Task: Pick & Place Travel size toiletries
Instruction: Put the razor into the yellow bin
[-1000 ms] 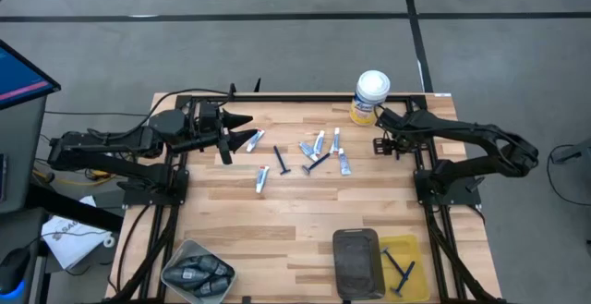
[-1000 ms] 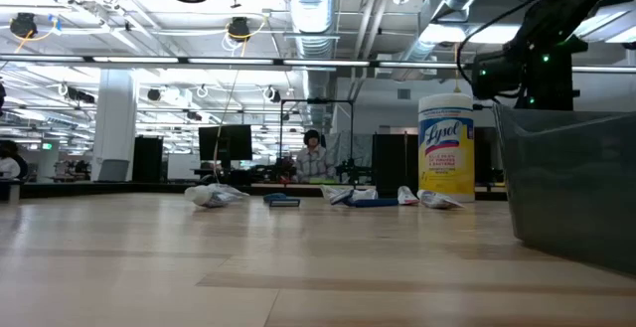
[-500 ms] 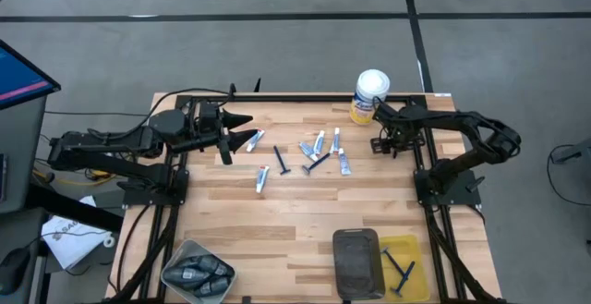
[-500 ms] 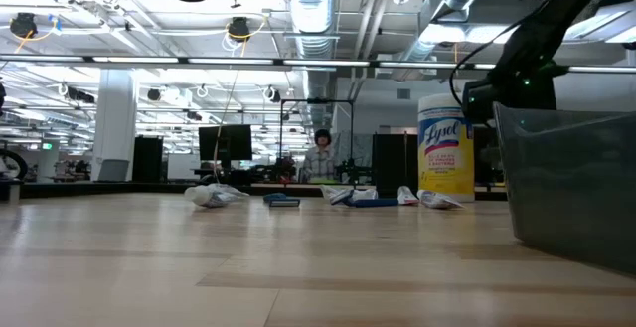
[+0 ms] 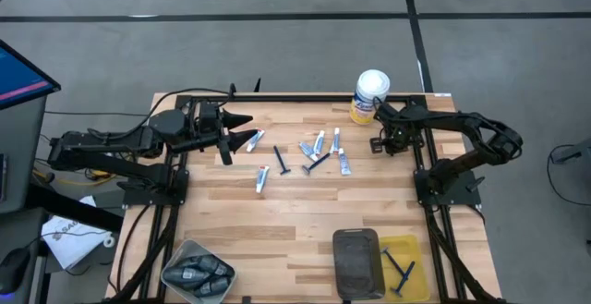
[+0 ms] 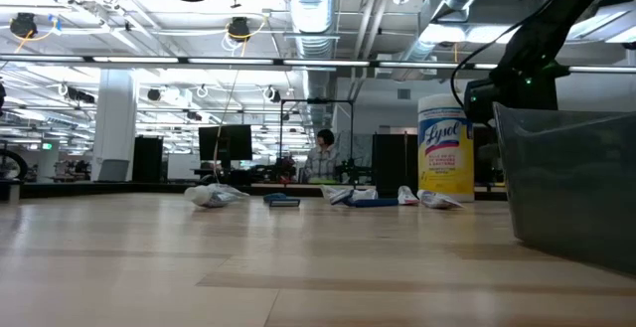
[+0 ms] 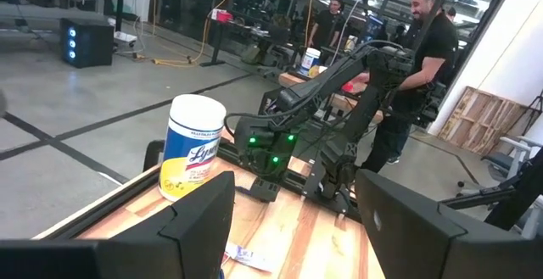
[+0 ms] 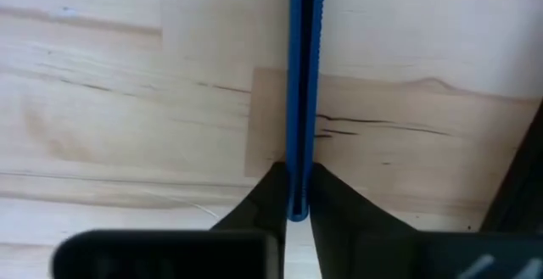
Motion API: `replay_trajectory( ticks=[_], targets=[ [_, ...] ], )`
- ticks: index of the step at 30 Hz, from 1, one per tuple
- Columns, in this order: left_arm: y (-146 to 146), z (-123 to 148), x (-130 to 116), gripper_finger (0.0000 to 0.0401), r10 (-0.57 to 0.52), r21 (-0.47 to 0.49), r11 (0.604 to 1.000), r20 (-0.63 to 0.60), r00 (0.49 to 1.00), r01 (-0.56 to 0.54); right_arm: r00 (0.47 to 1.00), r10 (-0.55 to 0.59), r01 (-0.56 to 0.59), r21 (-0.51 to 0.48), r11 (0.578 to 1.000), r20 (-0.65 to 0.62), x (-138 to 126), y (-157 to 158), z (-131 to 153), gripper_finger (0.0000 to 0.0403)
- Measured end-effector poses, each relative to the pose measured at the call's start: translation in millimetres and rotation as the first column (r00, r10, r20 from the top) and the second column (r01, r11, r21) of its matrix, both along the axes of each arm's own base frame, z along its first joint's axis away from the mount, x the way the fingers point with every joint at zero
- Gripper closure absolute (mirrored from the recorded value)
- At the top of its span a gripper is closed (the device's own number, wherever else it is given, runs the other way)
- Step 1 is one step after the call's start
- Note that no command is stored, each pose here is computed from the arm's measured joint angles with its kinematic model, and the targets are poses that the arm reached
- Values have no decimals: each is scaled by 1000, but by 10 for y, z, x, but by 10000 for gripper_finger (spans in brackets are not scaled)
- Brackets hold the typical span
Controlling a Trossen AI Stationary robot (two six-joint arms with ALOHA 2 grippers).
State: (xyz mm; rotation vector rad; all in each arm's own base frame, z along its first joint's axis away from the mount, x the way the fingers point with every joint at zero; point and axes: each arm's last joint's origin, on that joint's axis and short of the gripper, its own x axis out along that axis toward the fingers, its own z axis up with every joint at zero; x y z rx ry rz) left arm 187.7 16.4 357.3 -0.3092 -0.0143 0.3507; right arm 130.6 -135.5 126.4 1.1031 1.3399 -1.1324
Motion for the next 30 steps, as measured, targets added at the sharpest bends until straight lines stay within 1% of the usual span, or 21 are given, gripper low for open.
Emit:
replay_trajectory(
  ticks=[4,10,12,13,16,18,22,26,30],
  targets=[
    [0,0,0,160,-1,24,1000,-9,1000,1,1000,13,-13,2,1000,-4,22,24,3,392],
    [0,0,0,160,-1,24,1000,-8,1000,1,999,25,-24,33,999,-28,17,129,35,394],
    [0,0,0,160,-1,24,1000,-8,1000,1,999,31,-30,38,999,-23,0,183,83,394],
    [0,1,0,160,-1,24,1000,-8,1000,1,999,30,-28,55,998,-26,-28,225,110,396],
    [0,1,0,160,-1,25,1000,-8,1000,1,999,32,-32,29,999,0,-63,268,232,400],
    [0,1,0,160,-1,29,1000,-10,1000,1,999,36,-35,41,999,-13,-122,329,296,398],
    [0,1,0,160,-1,49,999,-17,1000,2,999,39,-39,0,999,32,-167,447,449,399],
    [3,2,0,160,0,49,999,-16,1000,1,996,32,-28,-51,998,86,-179,532,545,400],
    [26,3,-2,160,13,49,999,-15,1000,-12,995,53,-45,-94,995,86,-160,564,567,401]
  ],
)
